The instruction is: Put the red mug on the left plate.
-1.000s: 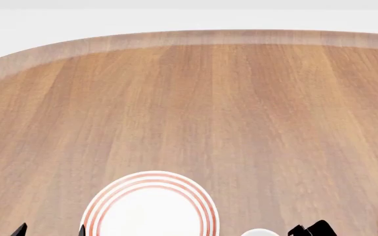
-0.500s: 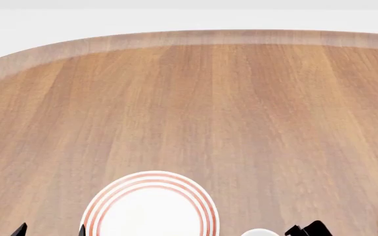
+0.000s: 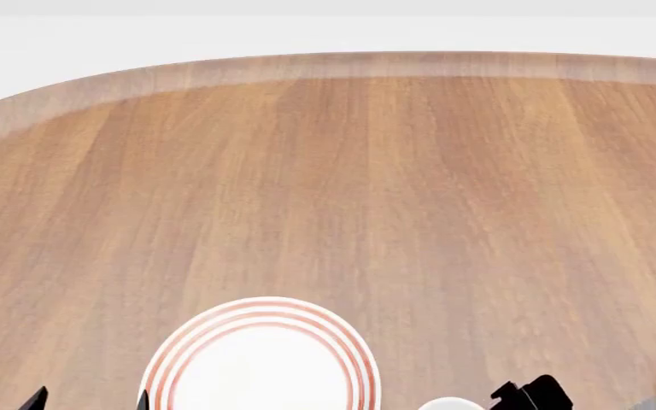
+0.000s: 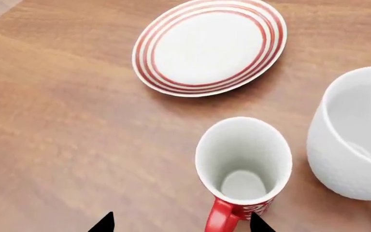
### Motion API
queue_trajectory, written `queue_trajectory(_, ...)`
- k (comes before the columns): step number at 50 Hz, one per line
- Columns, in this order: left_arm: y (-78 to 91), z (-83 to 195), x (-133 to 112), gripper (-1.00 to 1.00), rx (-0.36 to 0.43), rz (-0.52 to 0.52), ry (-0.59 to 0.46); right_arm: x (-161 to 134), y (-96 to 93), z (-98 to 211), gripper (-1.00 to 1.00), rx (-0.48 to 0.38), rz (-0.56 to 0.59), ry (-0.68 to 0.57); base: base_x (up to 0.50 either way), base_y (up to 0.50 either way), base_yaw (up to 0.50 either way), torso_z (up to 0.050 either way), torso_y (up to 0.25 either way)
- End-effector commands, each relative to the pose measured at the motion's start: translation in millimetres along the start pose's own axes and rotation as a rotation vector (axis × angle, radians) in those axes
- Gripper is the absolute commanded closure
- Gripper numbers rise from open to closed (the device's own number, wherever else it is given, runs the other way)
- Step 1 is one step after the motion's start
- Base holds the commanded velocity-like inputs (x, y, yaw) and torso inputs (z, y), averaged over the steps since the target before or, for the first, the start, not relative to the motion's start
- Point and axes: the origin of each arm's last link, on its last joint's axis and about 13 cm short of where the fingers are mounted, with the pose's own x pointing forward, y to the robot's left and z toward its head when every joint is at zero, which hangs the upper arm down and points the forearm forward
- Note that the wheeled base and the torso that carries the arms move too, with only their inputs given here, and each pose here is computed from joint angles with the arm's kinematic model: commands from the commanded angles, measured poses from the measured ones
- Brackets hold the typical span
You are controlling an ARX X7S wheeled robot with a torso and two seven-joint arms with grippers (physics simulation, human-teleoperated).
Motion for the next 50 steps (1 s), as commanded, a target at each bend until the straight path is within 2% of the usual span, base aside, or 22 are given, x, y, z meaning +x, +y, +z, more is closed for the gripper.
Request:
queue_trajectory(1, -0.2, -0.2, -0.3, -1.0, 0.0, -0.001, 0.001, 7.2, 1.8, -4.6, -1.0, -0.004, -0.024, 0.021, 0.0, 0.0, 0.0, 0.0, 0.0)
queue_trajectory(14, -0.4, 0.1, -0.3, -1.0, 0.001, -0.002, -0.001, 11.4, -2.7, -10.4, -1.0, 0.004, -0.034, 0.075, 0.0, 0.0, 0.0, 0.0, 0.0)
queue_trajectory(31, -0.4, 0.1, -0.1, -1.0, 0.0, -0.006, -0.003, 18.8, -0.5, -11.3, -1.0, 0.01, -0.043, 0.06, 0.0, 0.0, 0.0, 0.0, 0.0)
queue_trajectory(33, -0.5, 0.1, -0.2, -1.0, 0.0, -0.007, -0.003, 19.2, -0.3, -12.0, -1.0, -0.032, -0.047, 0.068, 0.0, 0.0, 0.0, 0.0, 0.0)
queue_trajectory(50, -0.1, 0.3, 0.1, -1.0, -0.003, -0.005, -0.003, 21.4, 2.4, -12.7, -1.0, -0.019, -0.044, 0.077, 0.0, 0.0, 0.0, 0.0, 0.0)
